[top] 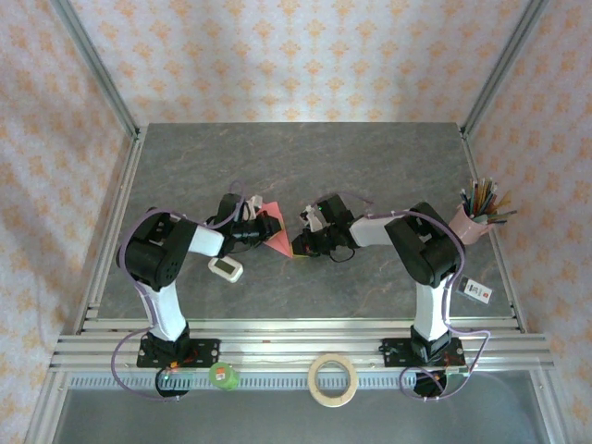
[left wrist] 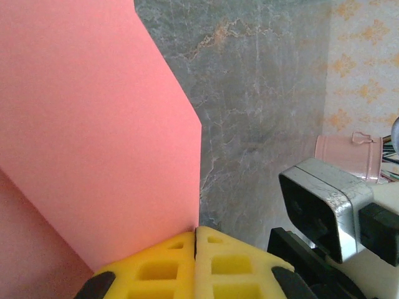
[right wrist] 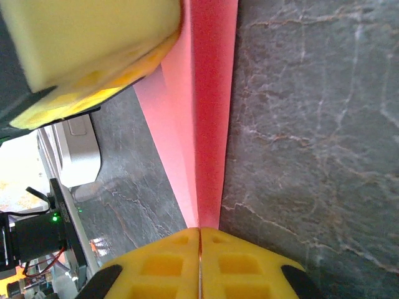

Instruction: Fold a paper plane with a square sheet of paper (pick it up from the middle)

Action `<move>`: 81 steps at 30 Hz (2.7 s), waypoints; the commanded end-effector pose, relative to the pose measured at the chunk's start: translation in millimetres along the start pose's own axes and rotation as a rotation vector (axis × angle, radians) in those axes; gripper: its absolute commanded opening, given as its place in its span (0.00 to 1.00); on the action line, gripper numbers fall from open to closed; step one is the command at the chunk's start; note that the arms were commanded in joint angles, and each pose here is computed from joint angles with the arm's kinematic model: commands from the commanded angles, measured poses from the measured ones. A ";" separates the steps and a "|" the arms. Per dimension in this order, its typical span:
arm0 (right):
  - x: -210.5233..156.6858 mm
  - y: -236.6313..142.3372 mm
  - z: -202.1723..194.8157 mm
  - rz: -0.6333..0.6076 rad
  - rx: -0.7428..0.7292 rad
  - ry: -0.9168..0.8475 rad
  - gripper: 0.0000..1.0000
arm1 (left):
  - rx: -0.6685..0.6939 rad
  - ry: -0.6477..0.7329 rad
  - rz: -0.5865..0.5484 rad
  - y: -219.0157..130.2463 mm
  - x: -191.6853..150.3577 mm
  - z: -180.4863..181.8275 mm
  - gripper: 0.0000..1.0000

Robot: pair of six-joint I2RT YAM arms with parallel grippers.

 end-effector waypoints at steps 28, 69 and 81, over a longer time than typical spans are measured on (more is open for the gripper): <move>-29.9 5.2 -23.3 0.112 -0.142 0.124 0.09 | 0.056 -0.001 0.018 10.3 1.5 8.5 0.05; 28.6 -2.5 37.3 -0.113 -0.131 0.006 0.09 | 0.256 -0.083 0.025 17.1 -2.0 48.4 0.05; 39.2 16.2 27.3 -0.145 -0.205 0.057 0.04 | 0.249 -0.086 0.032 17.9 -2.8 47.2 0.05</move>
Point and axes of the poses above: each hand's point on the last joint's axis, 136 mm out from that joint toward the fingers, its own y axis out along the fingers, its own z axis along the line the jaws close on, x = y × z, the point moved 9 cm from there along -y, back along the fingers, and after that the axes turned 14 degrees about -y, right-handed, at the moved point
